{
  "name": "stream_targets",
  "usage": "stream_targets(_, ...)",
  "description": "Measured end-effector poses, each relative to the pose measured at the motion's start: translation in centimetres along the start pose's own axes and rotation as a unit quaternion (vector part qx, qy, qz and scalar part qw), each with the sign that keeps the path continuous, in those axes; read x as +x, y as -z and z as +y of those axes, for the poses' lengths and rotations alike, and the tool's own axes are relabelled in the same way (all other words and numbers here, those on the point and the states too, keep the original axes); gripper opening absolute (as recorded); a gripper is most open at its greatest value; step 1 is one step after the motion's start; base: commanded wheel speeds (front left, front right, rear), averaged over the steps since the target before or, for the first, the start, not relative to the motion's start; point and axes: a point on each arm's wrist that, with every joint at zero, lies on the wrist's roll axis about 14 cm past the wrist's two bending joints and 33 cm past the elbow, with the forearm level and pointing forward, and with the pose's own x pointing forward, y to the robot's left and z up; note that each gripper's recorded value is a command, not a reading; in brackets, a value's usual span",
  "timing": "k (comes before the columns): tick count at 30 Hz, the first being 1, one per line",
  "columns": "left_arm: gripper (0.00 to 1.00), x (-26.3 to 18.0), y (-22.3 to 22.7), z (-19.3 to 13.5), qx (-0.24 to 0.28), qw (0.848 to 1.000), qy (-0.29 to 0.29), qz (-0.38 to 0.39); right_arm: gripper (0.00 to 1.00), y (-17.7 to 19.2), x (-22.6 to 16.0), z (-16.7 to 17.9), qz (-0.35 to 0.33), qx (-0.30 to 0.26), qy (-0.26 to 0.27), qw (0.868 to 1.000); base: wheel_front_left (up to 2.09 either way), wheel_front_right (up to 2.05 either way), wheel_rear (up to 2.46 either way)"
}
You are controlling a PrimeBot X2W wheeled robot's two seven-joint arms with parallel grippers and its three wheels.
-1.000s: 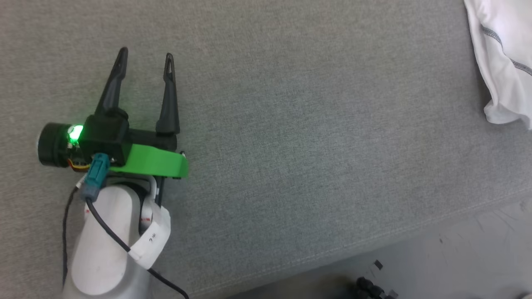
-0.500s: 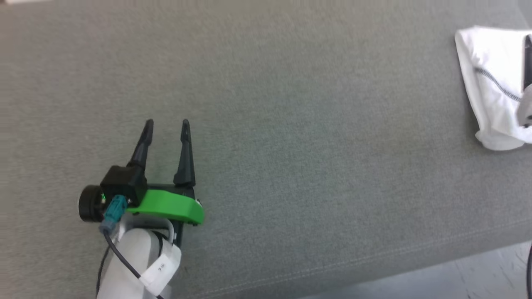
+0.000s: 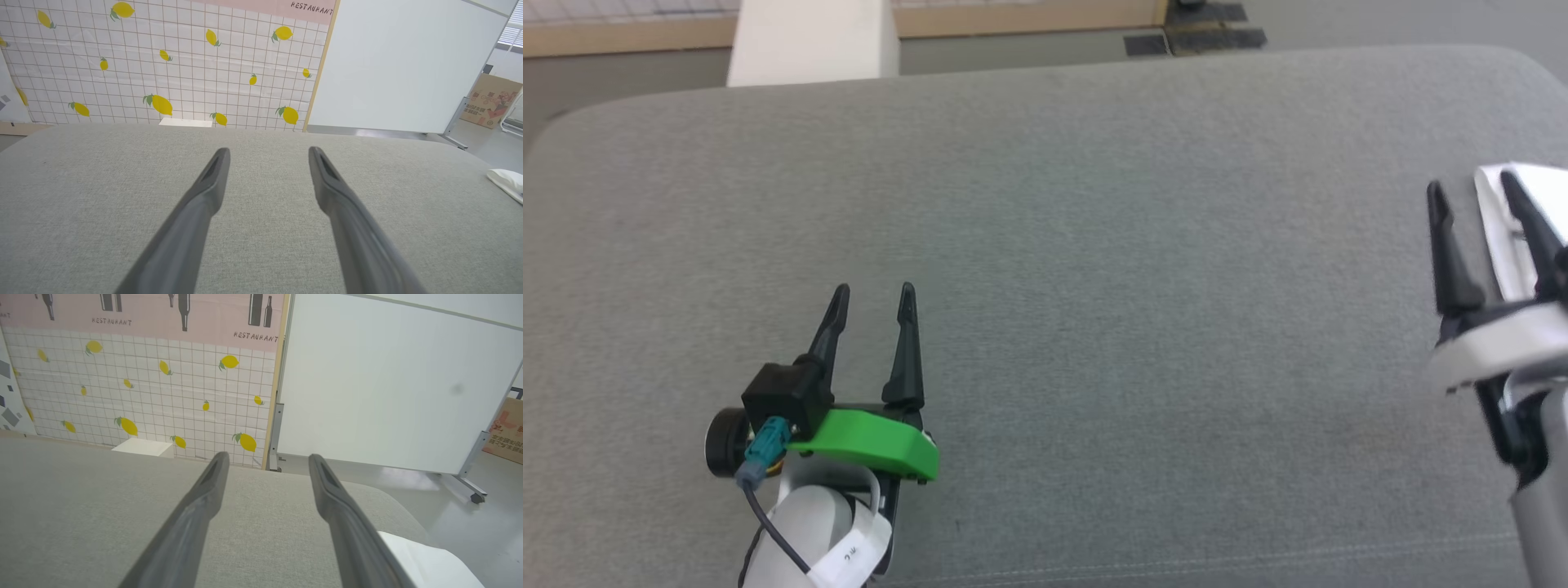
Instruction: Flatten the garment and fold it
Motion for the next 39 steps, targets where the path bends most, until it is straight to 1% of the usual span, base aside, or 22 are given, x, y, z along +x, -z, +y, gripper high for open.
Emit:
stream_targets(4,1.0,-1.3,-0.8,0.9,0.005,1.0,-0.016,-0.004,1.0,-0.4,-1.5,2.6,-0.016,0.031,-0.019,0.999,0.0,0.0,0.0)
stream_targets(9,1.0,-2.5,-1.5,1.7,0.01,0.999,-0.031,-0.01,1.0,-0.4,-3.1,5.0,-0.023,0.071,-0.025,0.997,0.0,0.0,0.0)
stream_targets(13,1.0,-3.4,-1.7,2.2,0.012,0.999,-0.041,-0.01,1.0,-0.2,-4.1,6.5,-0.019,0.084,-0.027,0.996,0.0,0.0,0.0)
stream_targets(28,1.0,-4.2,-1.9,2.3,-0.002,0.998,-0.055,-0.01,1.0,1.3,-6.2,7.5,0.006,0.087,-0.017,0.996,0.0,0.0,0.0)
stream_targets(39,1.0,-4.2,-2.1,1.9,-0.005,0.998,-0.053,-0.013,1.0,1.1,-6.4,7.6,0.009,0.089,-0.016,0.996,0.0,0.0,0.0)
